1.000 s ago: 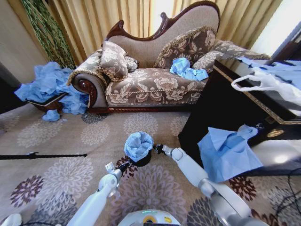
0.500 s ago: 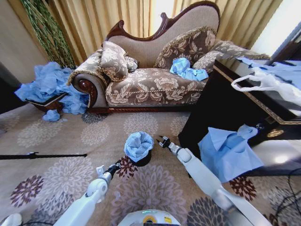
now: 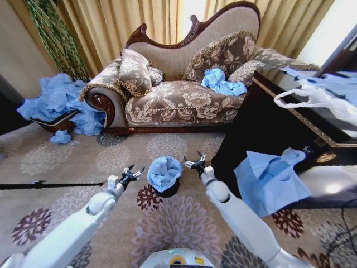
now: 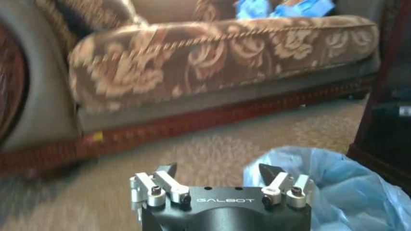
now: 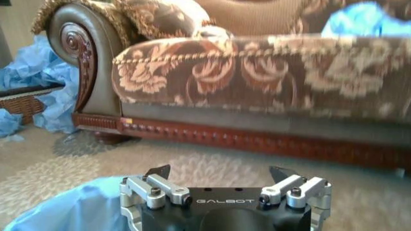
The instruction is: Place a garbage bag over the trash bin.
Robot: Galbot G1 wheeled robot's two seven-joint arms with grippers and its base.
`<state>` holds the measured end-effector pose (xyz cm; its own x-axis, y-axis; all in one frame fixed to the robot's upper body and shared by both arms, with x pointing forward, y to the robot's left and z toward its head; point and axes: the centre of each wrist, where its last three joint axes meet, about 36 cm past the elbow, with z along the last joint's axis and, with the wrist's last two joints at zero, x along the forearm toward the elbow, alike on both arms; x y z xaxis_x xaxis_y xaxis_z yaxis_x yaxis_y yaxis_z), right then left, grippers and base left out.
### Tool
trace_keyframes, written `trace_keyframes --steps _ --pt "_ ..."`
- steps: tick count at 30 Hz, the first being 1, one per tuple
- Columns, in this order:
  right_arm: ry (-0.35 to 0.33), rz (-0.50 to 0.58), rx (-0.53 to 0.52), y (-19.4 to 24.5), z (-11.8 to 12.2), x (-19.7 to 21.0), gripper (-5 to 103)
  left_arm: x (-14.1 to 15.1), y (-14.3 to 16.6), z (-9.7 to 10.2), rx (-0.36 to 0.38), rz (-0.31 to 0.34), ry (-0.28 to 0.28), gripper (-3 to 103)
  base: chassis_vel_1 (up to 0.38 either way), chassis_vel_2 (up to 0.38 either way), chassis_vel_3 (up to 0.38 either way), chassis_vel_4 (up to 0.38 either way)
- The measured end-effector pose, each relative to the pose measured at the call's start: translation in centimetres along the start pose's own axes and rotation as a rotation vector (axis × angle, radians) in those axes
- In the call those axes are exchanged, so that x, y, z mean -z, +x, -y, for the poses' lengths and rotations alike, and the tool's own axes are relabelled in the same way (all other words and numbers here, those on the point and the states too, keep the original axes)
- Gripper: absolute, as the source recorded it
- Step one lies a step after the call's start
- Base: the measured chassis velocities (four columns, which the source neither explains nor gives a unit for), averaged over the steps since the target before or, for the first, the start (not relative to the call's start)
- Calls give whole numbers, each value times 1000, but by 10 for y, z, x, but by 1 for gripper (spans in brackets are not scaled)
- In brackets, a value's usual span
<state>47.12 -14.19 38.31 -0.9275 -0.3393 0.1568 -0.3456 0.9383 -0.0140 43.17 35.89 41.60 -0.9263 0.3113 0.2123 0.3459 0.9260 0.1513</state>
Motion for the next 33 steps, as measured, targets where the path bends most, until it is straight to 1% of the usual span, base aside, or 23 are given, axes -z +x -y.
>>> trace_keyframes --steps 1,2,3,5,6,8,9,10,11,13,14,16,17,18,19,21,22,25,28,31,33 --pt "-15 -12 2 2 -4 -4 100 5 -2 -5 -6 16 -34 93 0 0 0 0" --pt "-15 -12 2 2 -4 -4 100 5 -2 -5 -6 16 -34 93 0 0 0 0" --pt "-24 -18 3 4 -6 -5 100 7 -4 -8 -10 24 -55 93 0 0 0 0" --pt "-67 -47 2 13 -15 -12 100 8 -14 -14 -38 36 -127 95 0 0 0 0" --pt "-80 -54 -4 18 -17 -14 100 7 -20 -12 -56 36 -147 97 0 0 0 0" --pt "-86 -56 -8 21 -18 -14 101 6 -24 -11 -66 35 -158 97 0 0 0 0" --pt "-109 -71 -25 33 -21 -16 100 2 -39 -4 -97 39 -185 93 0 0 0 0" --pt "-125 -80 -37 39 -24 -17 100 0 -49 -1 -111 50 -204 92 0 0 0 0" --pt "-125 -80 -37 39 -24 -17 100 0 -49 -1 -111 50 -204 92 0 0 0 0" --pt "-157 -101 -70 49 -29 -20 98 -2 -68 6 -138 73 -242 90 0 0 0 0" --pt "-157 -101 -70 49 -29 -20 98 -2 -68 6 -138 73 -242 90 0 0 0 0" --pt "-191 -118 -78 56 -34 -18 96 -2 -80 10 -159 83 -264 89 0 0 0 0" --pt "-191 -118 -78 56 -34 -18 96 -2 -80 10 -159 83 -264 89 0 0 0 0" --pt "-224 -131 -78 60 -39 -13 92 -3 -90 14 -183 89 -278 89 0 0 0 0" --pt "-272 -152 -73 66 -43 -3 89 -8 -105 24 -230 80 -312 89 0 0 0 0" --pt "-299 -161 -65 71 -45 5 86 -13 -114 33 -268 68 -342 89 0 0 0 0" --pt "-299 -161 -65 71 -45 5 86 -13 -114 33 -268 68 -342 89 0 0 0 0" --pt "-318 -165 -57 77 -48 10 86 -19 -125 39 -292 60 -391 89 0 0 0 0" --pt "-319 -167 -57 79 -48 10 86 -21 -130 39 -295 59 -407 88 0 0 0 0" --pt "-315 -168 -59 80 -49 8 86 -24 -140 40 -277 58 -437 79 0 0 0 0" --pt "-313 -167 -60 81 -49 6 86 -26 -144 41 -259 56 -432 71 0 0 0 0"
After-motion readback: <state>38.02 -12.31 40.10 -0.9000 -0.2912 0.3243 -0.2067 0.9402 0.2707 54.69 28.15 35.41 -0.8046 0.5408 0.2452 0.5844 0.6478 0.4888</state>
